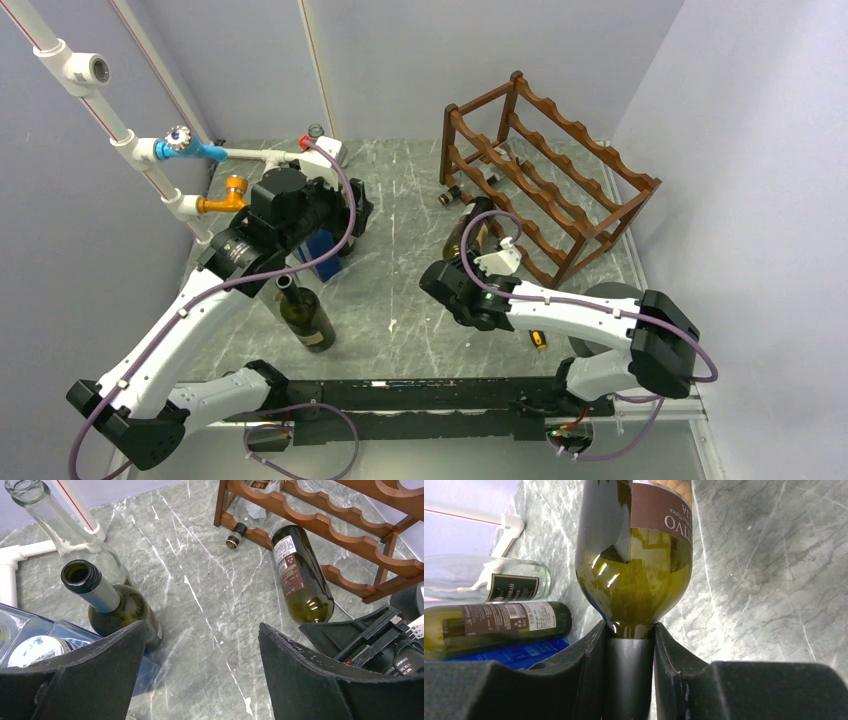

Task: Put the wine bottle on the wine rack
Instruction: Pick up the wine bottle from the center of the board, then place the wine bottle in the wine rack.

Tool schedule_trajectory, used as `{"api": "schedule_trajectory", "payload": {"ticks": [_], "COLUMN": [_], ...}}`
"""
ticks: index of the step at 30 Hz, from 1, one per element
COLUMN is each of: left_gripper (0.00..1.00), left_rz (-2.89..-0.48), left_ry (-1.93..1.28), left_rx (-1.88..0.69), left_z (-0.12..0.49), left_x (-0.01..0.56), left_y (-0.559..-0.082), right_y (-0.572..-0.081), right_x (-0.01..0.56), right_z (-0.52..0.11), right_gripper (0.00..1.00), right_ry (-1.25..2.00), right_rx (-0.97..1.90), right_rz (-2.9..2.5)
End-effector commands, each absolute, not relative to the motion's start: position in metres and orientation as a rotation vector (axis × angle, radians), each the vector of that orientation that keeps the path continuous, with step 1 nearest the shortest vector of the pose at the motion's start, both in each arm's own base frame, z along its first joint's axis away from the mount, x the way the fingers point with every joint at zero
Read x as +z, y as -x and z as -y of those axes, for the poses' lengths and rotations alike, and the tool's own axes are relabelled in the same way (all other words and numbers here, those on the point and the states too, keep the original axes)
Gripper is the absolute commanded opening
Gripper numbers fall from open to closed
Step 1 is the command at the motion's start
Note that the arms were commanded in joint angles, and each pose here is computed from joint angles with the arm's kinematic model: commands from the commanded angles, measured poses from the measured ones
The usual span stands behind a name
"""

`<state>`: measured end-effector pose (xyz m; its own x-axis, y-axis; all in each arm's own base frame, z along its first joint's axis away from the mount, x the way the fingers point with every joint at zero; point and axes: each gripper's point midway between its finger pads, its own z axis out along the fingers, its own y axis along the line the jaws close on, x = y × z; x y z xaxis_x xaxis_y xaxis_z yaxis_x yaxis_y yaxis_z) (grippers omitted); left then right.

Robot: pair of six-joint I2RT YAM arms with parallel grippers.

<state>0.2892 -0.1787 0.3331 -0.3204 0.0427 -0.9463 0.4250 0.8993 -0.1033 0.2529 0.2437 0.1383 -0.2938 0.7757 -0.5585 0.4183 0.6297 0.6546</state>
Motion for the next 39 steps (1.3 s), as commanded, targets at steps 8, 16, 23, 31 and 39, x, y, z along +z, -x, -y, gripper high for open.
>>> {"api": "schedule_trajectory", "payload": {"ticks": [8, 16, 23, 31, 39], "left_gripper": [0.87, 0.87, 0.87, 0.87, 0.87], "left_rz": [-1.817, -1.809, -1.808, -1.81, -1.808], "left_ry": [-0.318, -0.323, -0.317, -0.322, -0.314], "left_rx": [-0.4, -0.407, -0.409, -0.417, -0.416], "left_z": [0.175, 0.175, 0.174, 0.176, 0.175], "left_x": [0.347, 0.349, 0.35, 0.349, 0.349], "left_y": [-0.291, -0.289, -0.288, -0.288, -0.289], "right_y": [-0.292, -0.304, -0.32, -0.339, -0.355], "right_x": [0.175, 0.163, 0.156, 0.148, 0.135], "right_z": [-0.238, -0.231, -0.227, -0.219, -0.208], "right_gripper": [0.0, 0.0, 0.0, 0.0, 0.0], "right_ry": [-0.999, -0.989, -0.962, -0.946, -0.966], "right_rx": [0.458, 0.387, 0.313, 0.216, 0.127], "right_rz": [-1.718, -1.715, -1.68, -1.647, -1.625]}}
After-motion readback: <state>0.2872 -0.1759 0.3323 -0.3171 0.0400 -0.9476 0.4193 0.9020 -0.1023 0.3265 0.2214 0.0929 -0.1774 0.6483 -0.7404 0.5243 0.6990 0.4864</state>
